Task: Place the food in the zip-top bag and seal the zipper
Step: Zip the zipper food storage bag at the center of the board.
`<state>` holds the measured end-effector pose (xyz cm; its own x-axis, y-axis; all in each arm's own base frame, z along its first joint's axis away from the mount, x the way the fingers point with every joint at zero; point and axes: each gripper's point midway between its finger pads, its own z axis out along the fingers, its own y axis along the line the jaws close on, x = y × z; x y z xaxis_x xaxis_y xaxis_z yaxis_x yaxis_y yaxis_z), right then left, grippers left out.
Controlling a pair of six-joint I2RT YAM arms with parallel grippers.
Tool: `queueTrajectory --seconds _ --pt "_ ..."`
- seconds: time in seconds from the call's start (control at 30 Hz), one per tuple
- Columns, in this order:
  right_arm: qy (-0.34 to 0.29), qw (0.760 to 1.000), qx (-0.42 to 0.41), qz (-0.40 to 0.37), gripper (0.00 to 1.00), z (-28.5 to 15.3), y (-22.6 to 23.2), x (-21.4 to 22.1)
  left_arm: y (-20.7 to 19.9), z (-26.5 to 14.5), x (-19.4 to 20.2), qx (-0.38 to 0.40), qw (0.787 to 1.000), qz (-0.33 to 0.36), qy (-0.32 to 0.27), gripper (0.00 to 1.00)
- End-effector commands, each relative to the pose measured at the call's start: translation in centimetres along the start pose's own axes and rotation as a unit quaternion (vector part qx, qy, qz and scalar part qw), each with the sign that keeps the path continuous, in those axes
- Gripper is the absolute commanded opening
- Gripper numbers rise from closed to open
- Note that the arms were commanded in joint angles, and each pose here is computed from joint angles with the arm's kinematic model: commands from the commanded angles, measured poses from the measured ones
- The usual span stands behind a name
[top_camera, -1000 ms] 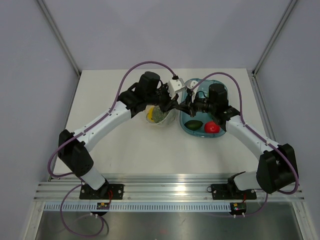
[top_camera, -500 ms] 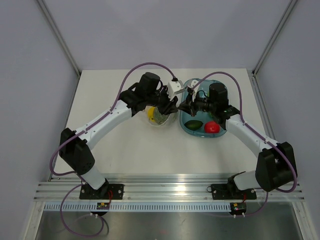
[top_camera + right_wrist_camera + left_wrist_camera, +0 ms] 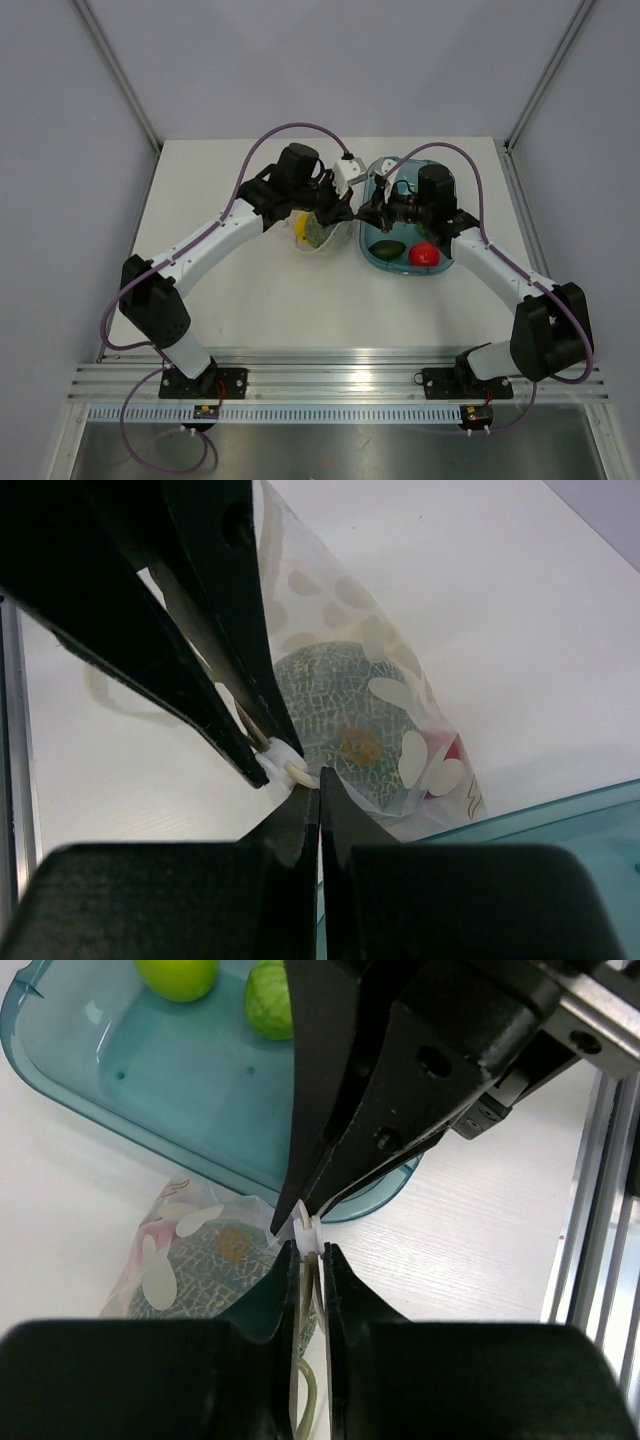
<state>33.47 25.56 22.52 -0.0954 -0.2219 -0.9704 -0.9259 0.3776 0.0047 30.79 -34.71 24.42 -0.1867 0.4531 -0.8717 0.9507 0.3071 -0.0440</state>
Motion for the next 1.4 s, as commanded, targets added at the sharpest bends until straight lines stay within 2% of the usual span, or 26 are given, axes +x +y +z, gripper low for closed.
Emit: queueTrajectory --seconds 0.0,0.37,0.4,0.43,0.5,0.67,0.8,1.3,1.37 --pt "-0.032 0.999 -0.004 -0.026 0.0 -0.2 -0.2 -2.9 -0.5 -0.3 -2.7 0.019 0.999 0.021 -0.04 0.0" --pt "-0.039 0.999 -0.013 -0.026 0.0 -0.4 0.5 -2.6 -0.4 -2.6 -3.3 0.082 0.991 -0.02 -0.102 0.0" --pt "-0.038 0.999 -0.014 -0.024 0.0 -0.4 0.5 -2.6 -0.5 -2.8 -3.7 0.084 0.991 -0.019 -0.105 0.02" --pt "-0.038 0.999 -0.015 -0.024 0.0 -0.4 0.5 -2.6 -0.5 -2.7 -3.5 0.087 0.991 -0.023 -0.098 0.15" --pt "-0.039 0.999 -0.018 -0.024 0.0 -0.3 0.5 -2.7 -0.6 -2.3 -3.4 0.101 0.99 -0.033 -0.091 0.27" --pt "-0.037 0.999 -0.018 -0.021 0.0 -0.1 0.3 -2.7 -0.6 -1.7 -3.1 0.112 0.989 -0.047 -0.089 0.31" --pt "-0.036 0.999 -0.02 -0.02 0.0 0.0 0.2 -2.6 -0.7 -1.7 -3.4 0.113 0.988 -0.046 -0.094 0.39" --pt "-0.033 0.999 -0.025 -0.018 0.0 0.2 0.3 -2.2 0.6 -0.9 -3.6 0.091 0.99 -0.056 -0.095 0.35" --pt "-0.032 0.999 -0.025 -0.019 0.0 0.2 0.3 -2.2 0.7 -1.0 -3.8 0.087 0.99 -0.052 -0.098 0.29"
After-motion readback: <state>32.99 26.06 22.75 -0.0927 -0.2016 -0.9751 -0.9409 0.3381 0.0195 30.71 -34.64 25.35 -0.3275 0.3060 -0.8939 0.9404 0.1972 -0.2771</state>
